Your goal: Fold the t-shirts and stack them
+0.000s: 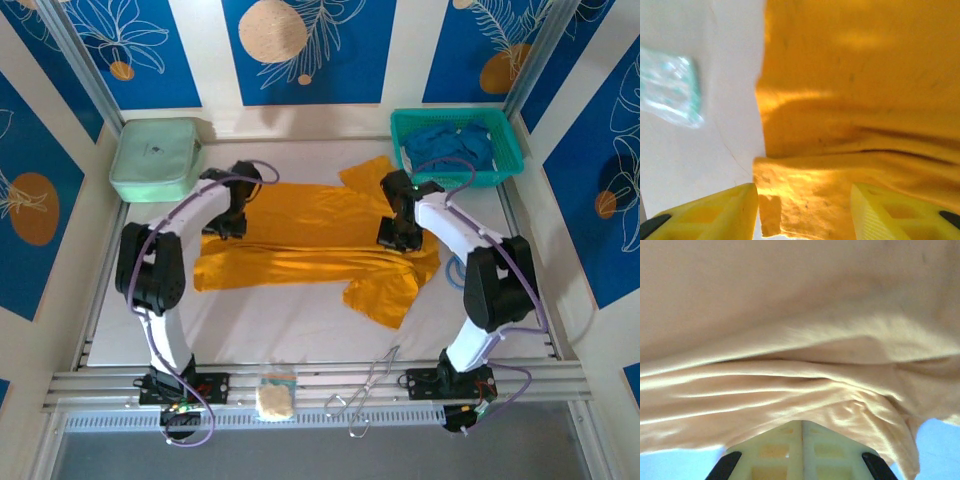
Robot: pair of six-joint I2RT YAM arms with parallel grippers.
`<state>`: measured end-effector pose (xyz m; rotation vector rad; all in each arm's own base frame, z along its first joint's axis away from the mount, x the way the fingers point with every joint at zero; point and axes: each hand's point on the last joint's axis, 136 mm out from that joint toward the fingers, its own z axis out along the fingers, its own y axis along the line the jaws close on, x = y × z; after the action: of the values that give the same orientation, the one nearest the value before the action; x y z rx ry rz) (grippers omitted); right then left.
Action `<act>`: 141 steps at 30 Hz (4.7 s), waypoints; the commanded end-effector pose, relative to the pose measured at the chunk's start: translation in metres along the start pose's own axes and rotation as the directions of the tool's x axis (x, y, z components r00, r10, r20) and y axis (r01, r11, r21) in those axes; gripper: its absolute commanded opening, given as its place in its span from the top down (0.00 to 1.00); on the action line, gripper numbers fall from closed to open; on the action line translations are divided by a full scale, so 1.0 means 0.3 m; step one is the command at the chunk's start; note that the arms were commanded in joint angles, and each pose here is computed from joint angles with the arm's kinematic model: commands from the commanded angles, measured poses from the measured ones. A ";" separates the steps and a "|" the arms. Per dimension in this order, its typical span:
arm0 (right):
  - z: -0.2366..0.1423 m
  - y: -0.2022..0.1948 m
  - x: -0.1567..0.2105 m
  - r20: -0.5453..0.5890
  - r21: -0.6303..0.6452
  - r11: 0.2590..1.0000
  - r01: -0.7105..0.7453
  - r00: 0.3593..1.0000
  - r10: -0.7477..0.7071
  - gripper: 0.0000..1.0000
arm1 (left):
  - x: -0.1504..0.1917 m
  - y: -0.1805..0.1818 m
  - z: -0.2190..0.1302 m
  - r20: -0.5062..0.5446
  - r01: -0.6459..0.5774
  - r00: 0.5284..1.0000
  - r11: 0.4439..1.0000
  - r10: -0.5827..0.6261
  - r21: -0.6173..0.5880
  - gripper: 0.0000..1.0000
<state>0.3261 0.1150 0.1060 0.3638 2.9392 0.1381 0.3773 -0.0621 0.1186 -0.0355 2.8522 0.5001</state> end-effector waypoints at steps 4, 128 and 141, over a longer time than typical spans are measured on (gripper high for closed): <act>-0.082 0.136 -0.179 0.167 -0.075 0.977 0.201 0.968 -0.187 0.94 | -0.173 -0.011 -0.035 0.078 0.015 0.997 0.998 -0.020 0.063 0.46; -0.084 0.099 0.112 0.068 -0.282 0.950 0.130 0.991 -0.116 0.78 | -0.190 -0.002 0.505 -0.181 -0.036 0.979 0.951 0.096 0.307 0.94; 0.103 0.094 -0.332 0.076 -0.108 0.977 0.182 0.982 -0.174 0.62 | -0.207 0.043 0.289 -0.058 -0.013 0.998 0.978 0.025 0.209 1.00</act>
<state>0.4207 0.1228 0.1061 0.1616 2.8255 0.3508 0.4575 -0.0251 0.0298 0.0721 3.0138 0.1755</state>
